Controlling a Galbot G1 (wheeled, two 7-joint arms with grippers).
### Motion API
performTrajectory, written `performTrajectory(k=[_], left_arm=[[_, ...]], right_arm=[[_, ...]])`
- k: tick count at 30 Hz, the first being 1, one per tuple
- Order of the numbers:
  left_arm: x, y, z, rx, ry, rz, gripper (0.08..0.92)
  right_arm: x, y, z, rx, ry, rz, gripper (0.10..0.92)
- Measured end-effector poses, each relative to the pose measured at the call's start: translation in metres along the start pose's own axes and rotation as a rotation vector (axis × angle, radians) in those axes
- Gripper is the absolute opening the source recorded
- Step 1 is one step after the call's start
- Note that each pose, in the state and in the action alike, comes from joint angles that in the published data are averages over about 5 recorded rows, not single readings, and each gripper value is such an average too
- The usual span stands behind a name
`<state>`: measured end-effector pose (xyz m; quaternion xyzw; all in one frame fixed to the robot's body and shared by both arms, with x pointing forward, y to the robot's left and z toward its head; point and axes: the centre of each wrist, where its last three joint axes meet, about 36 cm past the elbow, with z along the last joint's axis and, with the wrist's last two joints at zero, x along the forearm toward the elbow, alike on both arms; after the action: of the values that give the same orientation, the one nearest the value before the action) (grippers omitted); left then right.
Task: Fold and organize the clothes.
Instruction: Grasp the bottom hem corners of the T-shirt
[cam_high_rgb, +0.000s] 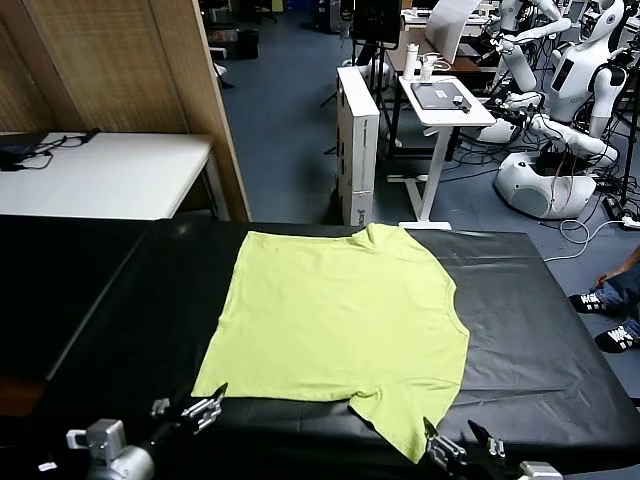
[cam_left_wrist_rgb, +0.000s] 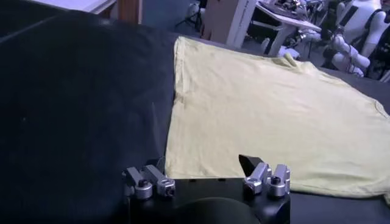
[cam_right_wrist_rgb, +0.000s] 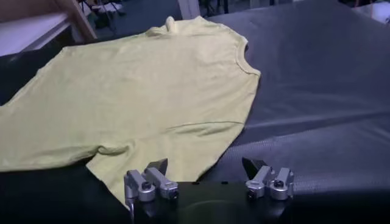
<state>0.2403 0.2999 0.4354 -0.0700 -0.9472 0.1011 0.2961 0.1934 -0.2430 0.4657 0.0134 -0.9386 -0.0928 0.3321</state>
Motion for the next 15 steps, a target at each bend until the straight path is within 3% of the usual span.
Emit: performTrajectory(k=[4, 8, 15], left_arm=[[-0.001, 0.001, 0.002, 0.004, 0.003, -0.003, 0.907], [-0.002, 0.001, 0.003, 0.007, 0.003, -0.005, 0.888], [-0.003, 0.003, 0.006, 0.012, 0.007, -0.013, 0.740]], right_arm=[[-0.002, 0.000, 0.002, -0.002, 0.004, -0.002, 0.899], [-0.006, 0.003, 0.004, 0.002, 0.005, -0.006, 0.820], [-0.011, 0.008, 0.010, 0.004, 0.016, -0.014, 0.753]])
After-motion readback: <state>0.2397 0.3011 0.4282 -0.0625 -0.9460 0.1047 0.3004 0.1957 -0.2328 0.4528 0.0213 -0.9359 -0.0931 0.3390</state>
